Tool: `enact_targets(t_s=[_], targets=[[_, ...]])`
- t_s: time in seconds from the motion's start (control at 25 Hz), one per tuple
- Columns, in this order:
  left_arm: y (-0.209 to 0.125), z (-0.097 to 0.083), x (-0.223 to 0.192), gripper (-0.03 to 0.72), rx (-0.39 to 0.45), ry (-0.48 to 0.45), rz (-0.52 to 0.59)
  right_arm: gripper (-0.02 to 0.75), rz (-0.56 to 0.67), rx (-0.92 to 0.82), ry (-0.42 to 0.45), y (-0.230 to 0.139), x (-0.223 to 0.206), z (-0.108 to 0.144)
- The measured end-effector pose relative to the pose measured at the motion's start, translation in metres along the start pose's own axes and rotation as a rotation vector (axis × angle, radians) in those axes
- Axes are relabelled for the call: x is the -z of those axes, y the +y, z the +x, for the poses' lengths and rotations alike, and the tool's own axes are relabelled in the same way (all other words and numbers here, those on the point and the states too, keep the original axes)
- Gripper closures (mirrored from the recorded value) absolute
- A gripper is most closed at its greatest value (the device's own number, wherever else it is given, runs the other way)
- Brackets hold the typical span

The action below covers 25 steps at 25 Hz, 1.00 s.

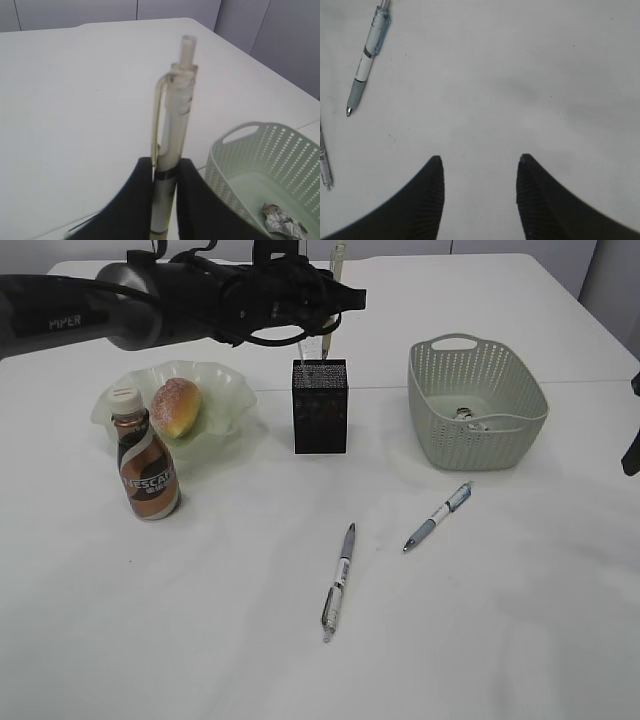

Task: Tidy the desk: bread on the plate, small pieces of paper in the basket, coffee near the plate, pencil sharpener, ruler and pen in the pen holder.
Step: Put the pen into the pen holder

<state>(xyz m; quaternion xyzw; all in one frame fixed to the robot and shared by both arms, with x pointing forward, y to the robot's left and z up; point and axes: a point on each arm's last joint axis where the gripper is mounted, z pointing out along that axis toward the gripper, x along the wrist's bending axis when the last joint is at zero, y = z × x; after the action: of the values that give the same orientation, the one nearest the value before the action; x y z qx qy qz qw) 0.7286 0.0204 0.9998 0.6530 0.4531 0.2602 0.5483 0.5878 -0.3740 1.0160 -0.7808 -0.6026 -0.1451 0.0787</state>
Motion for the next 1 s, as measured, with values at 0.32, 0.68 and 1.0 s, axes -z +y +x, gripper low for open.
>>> enact_targets(t_s=[0.32, 0.68, 1.0], targets=[[-0.019, 0.003, -0.008, 0.62, 0.001, 0.011, 0.048, 0.358, 0.0, 0.0, 0.0, 0.0, 0.0, 0.0], [-0.021, 0.004, -0.008, 0.62, 0.001, 0.019, 0.072, 0.359, 0.0, 0.001, 0.0, 0.0, 0.0, 0.0], [-0.023, 0.005, -0.008, 0.615, 0.001, 0.028, 0.098, 0.359, 0.0, 0.001, 0.0, 0.0, 0.0, 0.0]])
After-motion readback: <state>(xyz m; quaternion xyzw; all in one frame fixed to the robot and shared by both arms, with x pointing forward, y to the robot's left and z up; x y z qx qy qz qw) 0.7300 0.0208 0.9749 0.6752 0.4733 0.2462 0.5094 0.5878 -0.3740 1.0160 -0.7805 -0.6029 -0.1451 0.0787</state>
